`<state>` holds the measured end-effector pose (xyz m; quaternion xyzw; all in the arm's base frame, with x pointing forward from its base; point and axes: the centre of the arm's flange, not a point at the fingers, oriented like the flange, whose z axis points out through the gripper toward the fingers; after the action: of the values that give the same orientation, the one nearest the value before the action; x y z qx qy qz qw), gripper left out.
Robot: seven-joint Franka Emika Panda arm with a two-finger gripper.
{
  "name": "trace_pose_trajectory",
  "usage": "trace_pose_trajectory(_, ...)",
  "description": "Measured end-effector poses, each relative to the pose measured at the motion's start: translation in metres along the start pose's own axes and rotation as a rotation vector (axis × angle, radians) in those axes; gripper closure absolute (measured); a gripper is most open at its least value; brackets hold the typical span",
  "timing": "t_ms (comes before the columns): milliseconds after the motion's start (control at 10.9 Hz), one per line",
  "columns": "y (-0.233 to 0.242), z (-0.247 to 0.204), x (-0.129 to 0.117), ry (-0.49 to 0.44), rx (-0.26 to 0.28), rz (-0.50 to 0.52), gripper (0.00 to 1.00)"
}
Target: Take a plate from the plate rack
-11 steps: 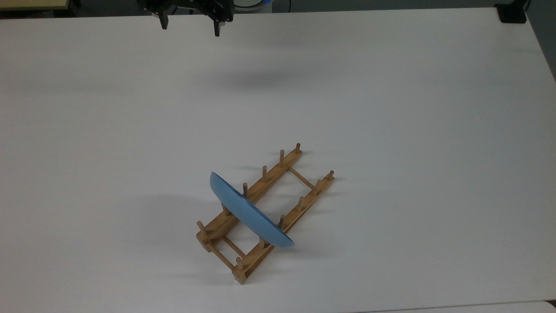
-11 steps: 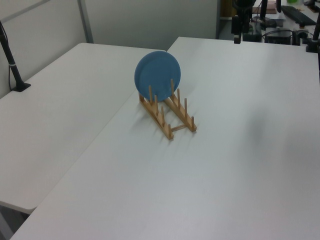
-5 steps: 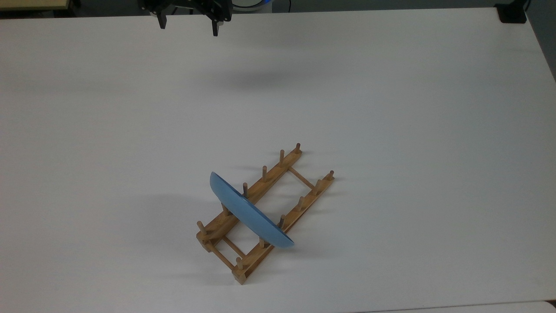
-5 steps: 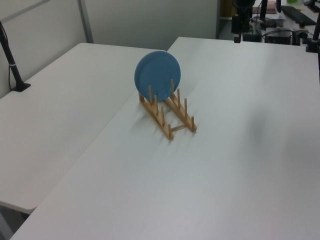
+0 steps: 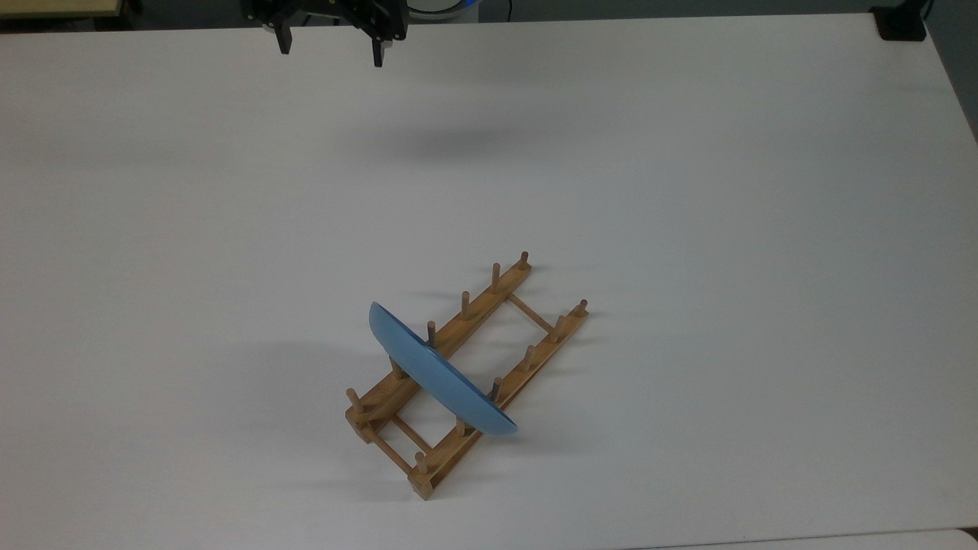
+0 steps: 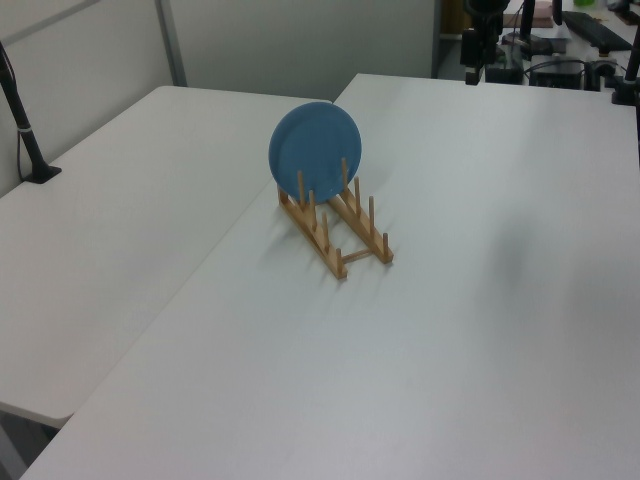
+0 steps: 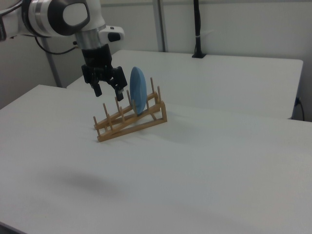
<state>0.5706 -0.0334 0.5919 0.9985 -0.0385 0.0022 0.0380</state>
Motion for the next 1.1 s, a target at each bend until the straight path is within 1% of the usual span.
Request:
trace_pose_trajectory(274, -0.001, 0.0, 0.008, 0.044, 0.002, 0.001, 0.0)
trace_pose_trajectory(457, -0.003, 0.004, 0.018, 0.087, 0.003, 0.002, 0.0)
trace_pose_trajectory(915, -0.019, 0.038, 0.059, 0.198, 0.01, -0.015, 0.0)
trace_pose_trajectory(1098, -0.022, 0.043, 0.075, 0.25, 0.014, -0.001, 0.0)
